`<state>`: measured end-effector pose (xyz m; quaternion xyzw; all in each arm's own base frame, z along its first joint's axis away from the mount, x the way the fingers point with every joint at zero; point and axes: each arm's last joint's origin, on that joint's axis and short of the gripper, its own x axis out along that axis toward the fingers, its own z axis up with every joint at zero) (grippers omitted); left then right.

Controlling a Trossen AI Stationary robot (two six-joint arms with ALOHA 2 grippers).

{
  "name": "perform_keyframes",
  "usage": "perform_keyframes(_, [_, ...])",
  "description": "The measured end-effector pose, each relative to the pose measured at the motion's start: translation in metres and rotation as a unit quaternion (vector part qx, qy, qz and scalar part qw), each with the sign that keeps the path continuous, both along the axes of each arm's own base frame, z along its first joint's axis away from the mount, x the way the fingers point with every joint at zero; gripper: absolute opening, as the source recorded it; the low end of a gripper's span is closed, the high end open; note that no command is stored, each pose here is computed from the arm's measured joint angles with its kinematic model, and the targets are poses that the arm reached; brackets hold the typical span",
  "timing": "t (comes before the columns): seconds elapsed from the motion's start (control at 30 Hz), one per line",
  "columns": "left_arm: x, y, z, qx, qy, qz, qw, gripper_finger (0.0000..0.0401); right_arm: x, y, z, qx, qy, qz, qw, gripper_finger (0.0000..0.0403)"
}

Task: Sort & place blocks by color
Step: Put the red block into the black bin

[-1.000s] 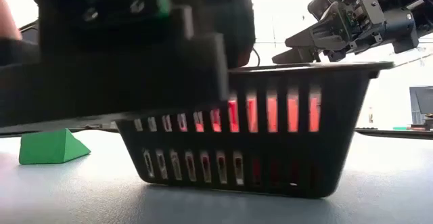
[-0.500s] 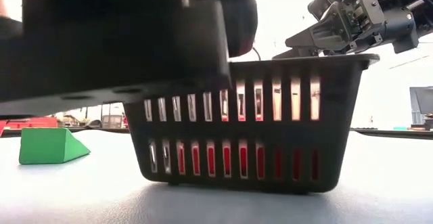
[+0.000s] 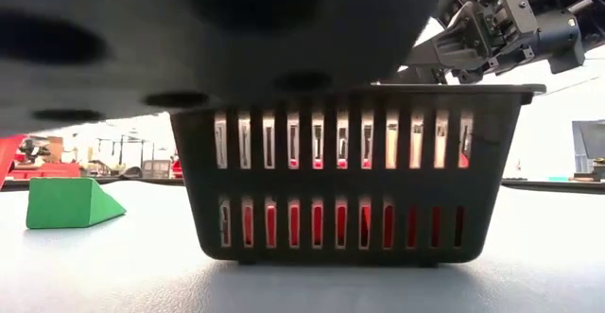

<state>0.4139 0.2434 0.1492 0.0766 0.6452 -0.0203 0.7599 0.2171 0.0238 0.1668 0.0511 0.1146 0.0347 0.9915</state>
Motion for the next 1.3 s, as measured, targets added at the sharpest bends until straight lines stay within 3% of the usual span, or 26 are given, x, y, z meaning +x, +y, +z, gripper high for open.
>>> perform_keyframes(0.27, [-0.004, -0.003, 0.000, -0.010, 0.023, 0.013, 1.000, 0.0066, 0.000, 0.000, -0.002, 0.004, 0.010, -0.001, 1.000, 0.0290])
perform_keyframes(0.43, [-0.012, -0.006, 0.004, -0.017, 0.059, 0.019, 0.998, 0.0080, -0.001, 0.000, -0.003, 0.008, 0.015, -0.002, 1.000, 0.0290])
perform_keyframes(0.63, [-0.014, -0.008, 0.017, -0.023, 0.046, 0.044, 0.998, 0.0124, -0.001, 0.000, -0.003, 0.010, 0.016, -0.001, 1.000, 0.0290])
perform_keyframes(0.8, [-0.006, -0.006, 0.024, -0.029, -0.012, 0.111, 0.993, 0.0178, -0.001, 0.000, -0.003, 0.011, 0.019, -0.001, 1.000, 0.0290])
perform_keyframes(1.13, [0.013, -0.009, 0.028, -0.039, -0.098, 0.230, 0.968, 0.0297, -0.001, 0.000, -0.004, 0.013, 0.024, 0.000, 1.000, 0.0290])
perform_keyframes(1.3, [0.013, 0.001, 0.010, -0.040, -0.094, 0.297, 0.950, 0.0322, -0.001, 0.000, -0.004, 0.019, 0.025, -0.001, 1.000, 0.0290])
